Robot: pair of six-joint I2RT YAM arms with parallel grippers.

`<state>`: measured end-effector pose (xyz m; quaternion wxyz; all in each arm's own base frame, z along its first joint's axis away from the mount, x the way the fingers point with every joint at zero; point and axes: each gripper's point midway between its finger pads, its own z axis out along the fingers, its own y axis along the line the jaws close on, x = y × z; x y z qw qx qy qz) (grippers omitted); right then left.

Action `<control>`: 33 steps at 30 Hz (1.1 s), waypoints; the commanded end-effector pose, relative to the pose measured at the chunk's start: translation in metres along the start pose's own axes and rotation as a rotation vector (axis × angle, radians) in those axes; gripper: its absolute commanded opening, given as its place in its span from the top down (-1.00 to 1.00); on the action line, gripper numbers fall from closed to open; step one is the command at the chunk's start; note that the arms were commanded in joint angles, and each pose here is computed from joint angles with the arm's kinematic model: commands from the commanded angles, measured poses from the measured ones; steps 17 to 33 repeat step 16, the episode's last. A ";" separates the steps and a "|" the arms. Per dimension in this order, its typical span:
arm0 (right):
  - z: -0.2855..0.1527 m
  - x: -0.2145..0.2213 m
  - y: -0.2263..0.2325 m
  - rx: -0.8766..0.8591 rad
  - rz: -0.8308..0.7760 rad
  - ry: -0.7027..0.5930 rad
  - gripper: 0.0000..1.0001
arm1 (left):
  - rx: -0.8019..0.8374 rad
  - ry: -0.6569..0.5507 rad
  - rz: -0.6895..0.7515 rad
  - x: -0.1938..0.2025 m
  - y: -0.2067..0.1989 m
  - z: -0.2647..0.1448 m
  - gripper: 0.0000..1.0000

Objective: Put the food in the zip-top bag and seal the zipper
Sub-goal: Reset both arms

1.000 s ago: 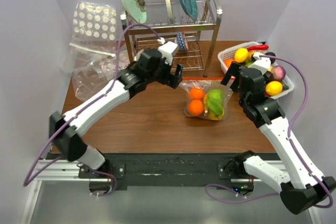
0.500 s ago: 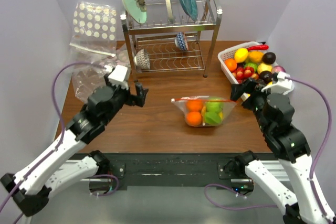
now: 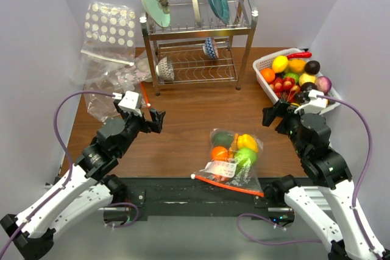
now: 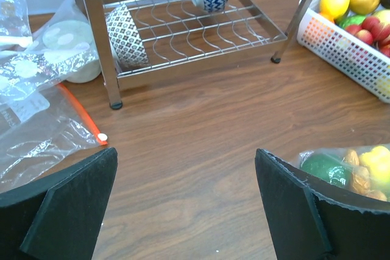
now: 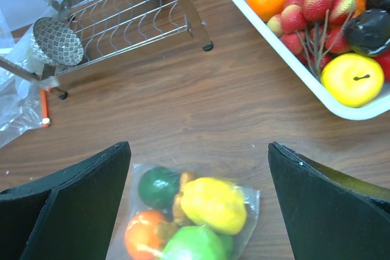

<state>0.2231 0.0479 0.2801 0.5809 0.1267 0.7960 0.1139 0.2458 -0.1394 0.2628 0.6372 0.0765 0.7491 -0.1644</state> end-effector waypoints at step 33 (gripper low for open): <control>0.000 -0.012 -0.001 0.001 -0.044 -0.045 -0.97 | 0.023 -0.044 0.001 -0.021 -0.005 0.000 -0.99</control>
